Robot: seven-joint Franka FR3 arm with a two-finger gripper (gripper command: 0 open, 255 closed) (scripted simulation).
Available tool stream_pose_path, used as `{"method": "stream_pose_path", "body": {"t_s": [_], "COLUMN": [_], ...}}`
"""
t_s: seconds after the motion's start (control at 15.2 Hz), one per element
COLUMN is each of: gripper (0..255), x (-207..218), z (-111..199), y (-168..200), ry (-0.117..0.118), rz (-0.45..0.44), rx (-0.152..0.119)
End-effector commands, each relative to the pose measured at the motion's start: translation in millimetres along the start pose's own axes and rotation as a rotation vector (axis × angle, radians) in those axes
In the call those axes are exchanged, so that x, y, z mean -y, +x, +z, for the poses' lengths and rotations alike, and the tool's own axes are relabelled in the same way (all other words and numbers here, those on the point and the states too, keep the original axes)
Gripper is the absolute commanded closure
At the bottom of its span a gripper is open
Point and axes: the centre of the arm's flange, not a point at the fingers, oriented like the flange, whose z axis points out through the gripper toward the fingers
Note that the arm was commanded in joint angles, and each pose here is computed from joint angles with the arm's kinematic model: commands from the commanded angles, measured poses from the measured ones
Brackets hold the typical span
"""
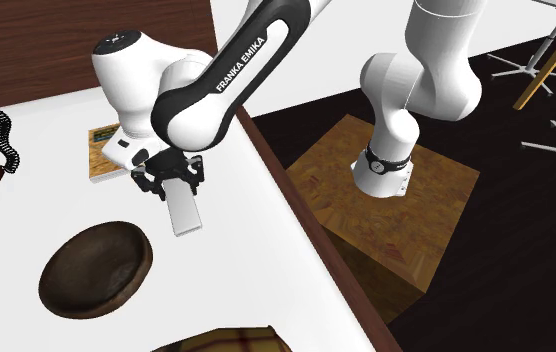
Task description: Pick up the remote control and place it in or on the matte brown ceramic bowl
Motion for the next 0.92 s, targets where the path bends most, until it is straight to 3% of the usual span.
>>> {"method": "stream_pose_path", "body": {"t_s": [0.0, 0.26, 0.86], "gripper": [255, 255, 255], "x": [0.2, 0.3, -0.7], "z": [0.6, 0.6, -46.9], "y": [0.0, -0.1, 0.0], "ry": [0.001, 0.001, 0.001], "rz": [0.001, 0.001, 0.001], "rx": [0.0, 0.0, 0.0]}}
